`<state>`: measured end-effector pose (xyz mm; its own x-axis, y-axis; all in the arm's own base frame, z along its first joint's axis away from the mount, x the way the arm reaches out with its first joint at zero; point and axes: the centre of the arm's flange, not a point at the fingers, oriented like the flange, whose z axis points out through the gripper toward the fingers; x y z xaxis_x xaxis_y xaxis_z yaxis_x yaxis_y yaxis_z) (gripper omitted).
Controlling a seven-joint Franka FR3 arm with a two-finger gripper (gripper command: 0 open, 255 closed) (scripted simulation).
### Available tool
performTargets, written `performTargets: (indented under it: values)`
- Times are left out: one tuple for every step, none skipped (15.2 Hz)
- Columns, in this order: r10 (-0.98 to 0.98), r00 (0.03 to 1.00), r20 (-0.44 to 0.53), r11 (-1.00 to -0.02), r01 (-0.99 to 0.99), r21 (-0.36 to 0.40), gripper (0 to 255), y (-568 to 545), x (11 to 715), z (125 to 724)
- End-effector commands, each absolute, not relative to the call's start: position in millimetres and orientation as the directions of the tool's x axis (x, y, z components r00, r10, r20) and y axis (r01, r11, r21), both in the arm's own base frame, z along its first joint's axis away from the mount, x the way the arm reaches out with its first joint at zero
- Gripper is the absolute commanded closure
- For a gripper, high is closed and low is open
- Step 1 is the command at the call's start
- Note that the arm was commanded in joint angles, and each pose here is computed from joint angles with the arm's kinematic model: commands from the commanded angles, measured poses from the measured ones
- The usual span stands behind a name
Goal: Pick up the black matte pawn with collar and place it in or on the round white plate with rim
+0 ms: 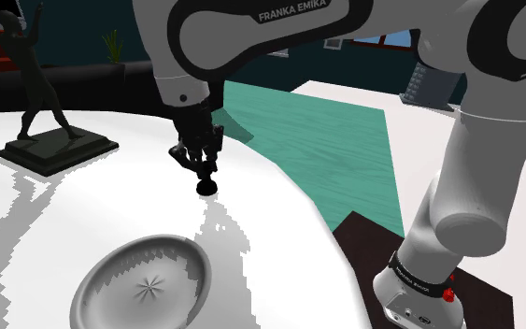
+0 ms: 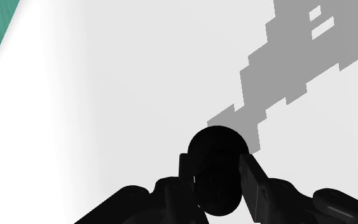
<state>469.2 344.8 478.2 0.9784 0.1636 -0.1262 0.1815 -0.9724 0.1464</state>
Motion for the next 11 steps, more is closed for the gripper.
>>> performTargets:
  values:
    - [0.162,0.978,-0.129,-0.972,0.181,0.147,255,344.2,469.7,476.7]
    - [0.162,0.978,-0.129,-0.972,0.181,0.147,255,344.3,469.6,476.7]
    - [0.162,0.978,-0.129,-0.972,0.181,0.147,255,344.2,469.5,476.5]
    - [0.162,0.978,-0.129,-0.972,0.181,0.147,255,344.3,469.5,476.5]
    - [0.162,0.978,-0.129,-0.972,0.181,0.147,255,343.8,468.9,476.5]
    - [0.162,0.978,-0.129,-0.972,0.181,0.147,255,343.9,468.9,476.3]
    - [0.162,0.978,-0.129,-0.972,0.181,0.147,255,344.2,469.7,476.6]
    - [0.162,0.978,-0.129,-0.972,0.181,0.147,255,344.2,469.7,481.9]
    - [0.162,0.978,-0.129,-0.972,0.181,0.147,255,344.2,469.6,487.2]
    - [0.162,0.978,-0.129,-0.972,0.181,0.147,255,344.2,469.7,492.5]
    - [0.162,0.978,-0.129,-0.972,0.181,0.147,255,344.2,469.7,497.8]
